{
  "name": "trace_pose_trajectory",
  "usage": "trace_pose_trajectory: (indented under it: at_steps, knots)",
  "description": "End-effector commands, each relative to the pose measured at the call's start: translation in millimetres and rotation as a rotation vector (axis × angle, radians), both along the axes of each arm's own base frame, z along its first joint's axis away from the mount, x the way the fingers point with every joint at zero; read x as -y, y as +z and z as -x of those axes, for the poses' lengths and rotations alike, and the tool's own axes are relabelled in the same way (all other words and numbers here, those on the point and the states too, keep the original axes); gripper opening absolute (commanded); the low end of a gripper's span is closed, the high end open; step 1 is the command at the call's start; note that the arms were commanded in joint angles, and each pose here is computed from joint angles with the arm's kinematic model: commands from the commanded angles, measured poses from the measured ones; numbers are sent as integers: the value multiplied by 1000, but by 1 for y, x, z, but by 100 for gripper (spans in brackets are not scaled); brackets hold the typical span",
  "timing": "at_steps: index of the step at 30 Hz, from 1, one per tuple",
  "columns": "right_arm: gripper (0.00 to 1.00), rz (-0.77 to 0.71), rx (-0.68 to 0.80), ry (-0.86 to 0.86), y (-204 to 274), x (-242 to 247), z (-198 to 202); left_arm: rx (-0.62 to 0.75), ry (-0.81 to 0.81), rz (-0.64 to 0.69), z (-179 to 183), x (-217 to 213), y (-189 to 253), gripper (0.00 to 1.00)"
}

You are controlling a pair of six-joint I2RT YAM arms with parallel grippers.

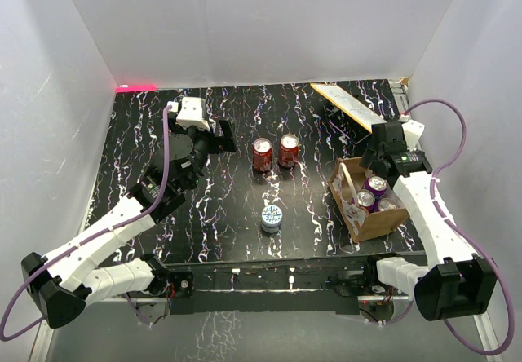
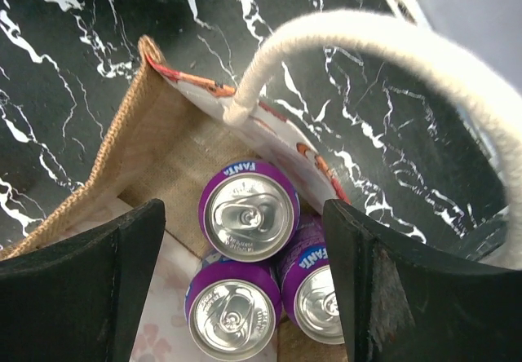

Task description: Take the beverage out of the canvas bag

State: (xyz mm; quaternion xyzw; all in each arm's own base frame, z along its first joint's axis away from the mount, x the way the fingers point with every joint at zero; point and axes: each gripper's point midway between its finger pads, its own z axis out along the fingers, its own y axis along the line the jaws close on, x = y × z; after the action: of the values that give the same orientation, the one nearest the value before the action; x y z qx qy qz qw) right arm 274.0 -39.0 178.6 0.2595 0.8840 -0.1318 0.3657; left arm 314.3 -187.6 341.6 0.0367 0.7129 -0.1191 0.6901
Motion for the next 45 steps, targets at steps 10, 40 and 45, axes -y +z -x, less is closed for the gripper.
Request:
trace_pose_trajectory:
  at_steps: [10,40,45]
  knots:
    - [79,-111,78,-106,-15,-4,1,30,0,31,3,-2,15,97]
    - [79,-174,-28,-81,-78,-10,-1,30,-8,34,3,0,15,97]
    - [78,-174,-38,-97,-87,-7,0,30,-6,34,3,-1,15,97]
